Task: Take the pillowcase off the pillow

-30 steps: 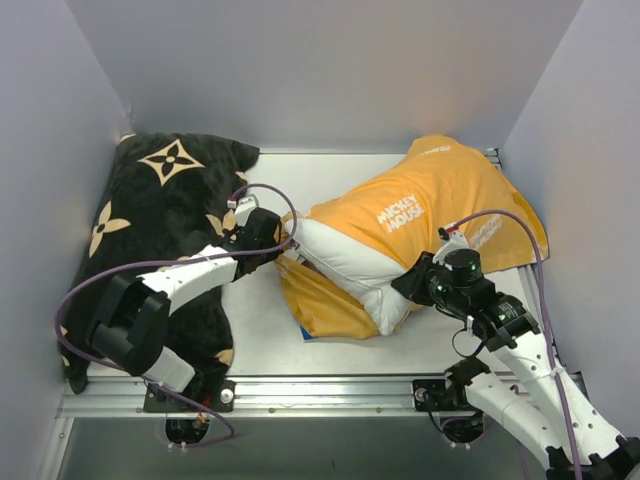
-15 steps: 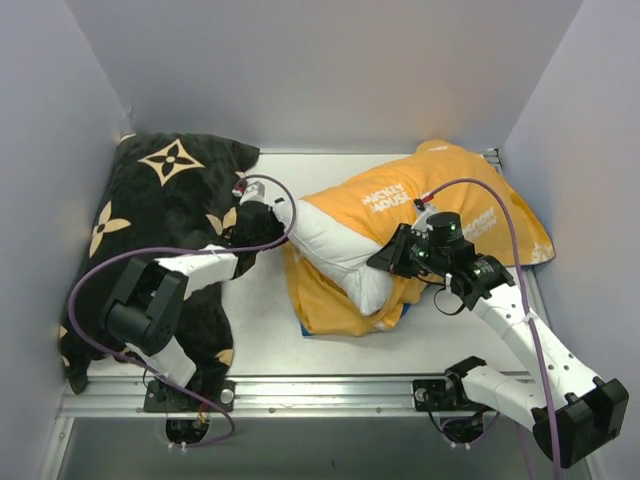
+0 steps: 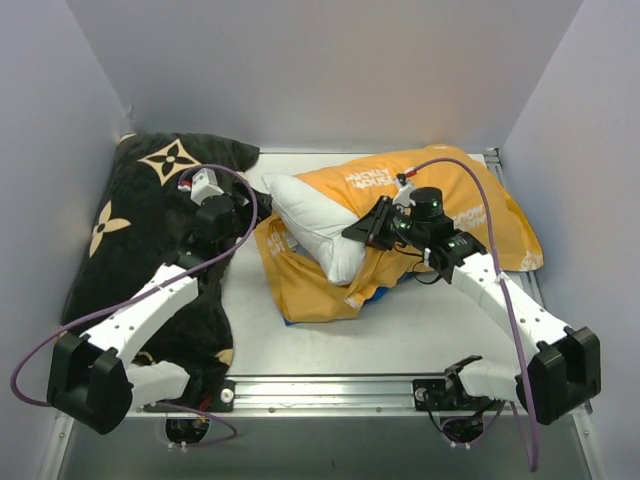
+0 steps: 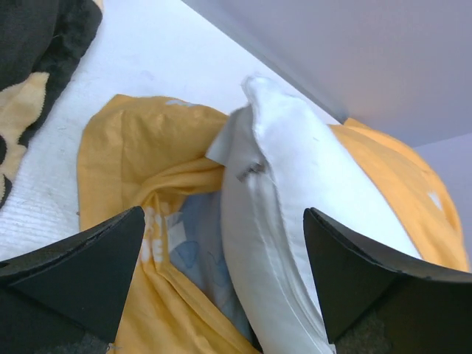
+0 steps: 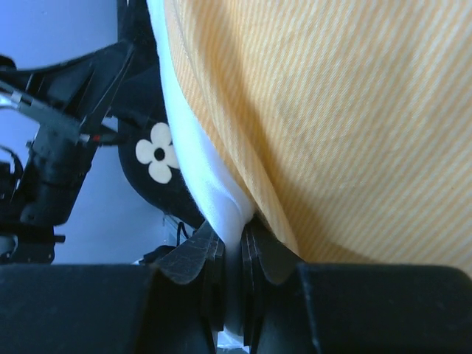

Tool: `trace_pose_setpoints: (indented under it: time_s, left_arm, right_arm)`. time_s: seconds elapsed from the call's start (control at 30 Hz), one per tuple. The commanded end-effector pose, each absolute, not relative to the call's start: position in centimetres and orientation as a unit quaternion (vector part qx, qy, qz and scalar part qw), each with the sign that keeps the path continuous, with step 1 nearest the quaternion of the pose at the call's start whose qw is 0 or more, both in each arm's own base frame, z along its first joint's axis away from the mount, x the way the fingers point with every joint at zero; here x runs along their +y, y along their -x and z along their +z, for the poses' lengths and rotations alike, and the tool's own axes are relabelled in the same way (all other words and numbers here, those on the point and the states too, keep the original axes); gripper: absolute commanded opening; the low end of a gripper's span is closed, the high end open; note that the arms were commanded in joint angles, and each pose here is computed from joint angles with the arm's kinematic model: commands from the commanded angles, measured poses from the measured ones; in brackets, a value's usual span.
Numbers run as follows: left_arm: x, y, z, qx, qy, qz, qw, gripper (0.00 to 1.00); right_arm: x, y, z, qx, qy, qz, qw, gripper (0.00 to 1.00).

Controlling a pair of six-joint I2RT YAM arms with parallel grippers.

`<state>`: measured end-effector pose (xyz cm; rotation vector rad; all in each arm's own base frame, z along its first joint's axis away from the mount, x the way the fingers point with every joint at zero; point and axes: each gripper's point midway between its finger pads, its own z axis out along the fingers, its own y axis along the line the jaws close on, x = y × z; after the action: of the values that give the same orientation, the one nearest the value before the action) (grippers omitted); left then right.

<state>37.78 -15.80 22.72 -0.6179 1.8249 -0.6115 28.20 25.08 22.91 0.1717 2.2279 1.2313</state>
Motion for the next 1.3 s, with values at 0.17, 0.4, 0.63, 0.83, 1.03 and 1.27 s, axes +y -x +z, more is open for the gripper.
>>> trace_pose_setpoints:
  time_s: [0.17, 0.4, 0.63, 0.83, 1.03, 1.27]
  left_arm:
    - [-20.8, -32.3, 24.1, 0.754, 0.200, -0.378, 0.499, 0.97]
    - [-27.2, -29.0, 23.4, 0.759, 0.140, -0.434, 0.464, 0.97]
    - [-27.6, -28.0, 25.4, 0.727, 0.107, -0.474, 0.484, 0.98]
    - [-28.0, -26.5, 25.8, 0.703, 0.093, -0.519, 0.478, 0.97]
    - [-27.2, -26.4, 26.8, 0.691, 0.091, -0.526, 0.488, 0.97]
    - [-27.8, -27.6, 26.4, 0.701, 0.091, -0.517, 0.483, 0.97]
  right_arm:
    - [30.7, -31.3, 31.3, 0.760, -0.012, 0.564, 0.323, 0.00]
    - [34.5, -32.4, 30.5, 0.766, -0.003, 0.569, 0.299, 0.00]
    - [36.4, -32.9, 28.6, 0.777, -0.003, 0.566, 0.274, 0.00]
    - [37.1, -33.5, 29.3, 0.778, -0.003, 0.565, 0.275, 0.00]
    - [37.3, -33.7, 29.7, 0.779, 0.001, 0.562, 0.278, 0.00]
    - [37.5, -33.1, 29.6, 0.779, 0.004, 0.563, 0.274, 0.00]
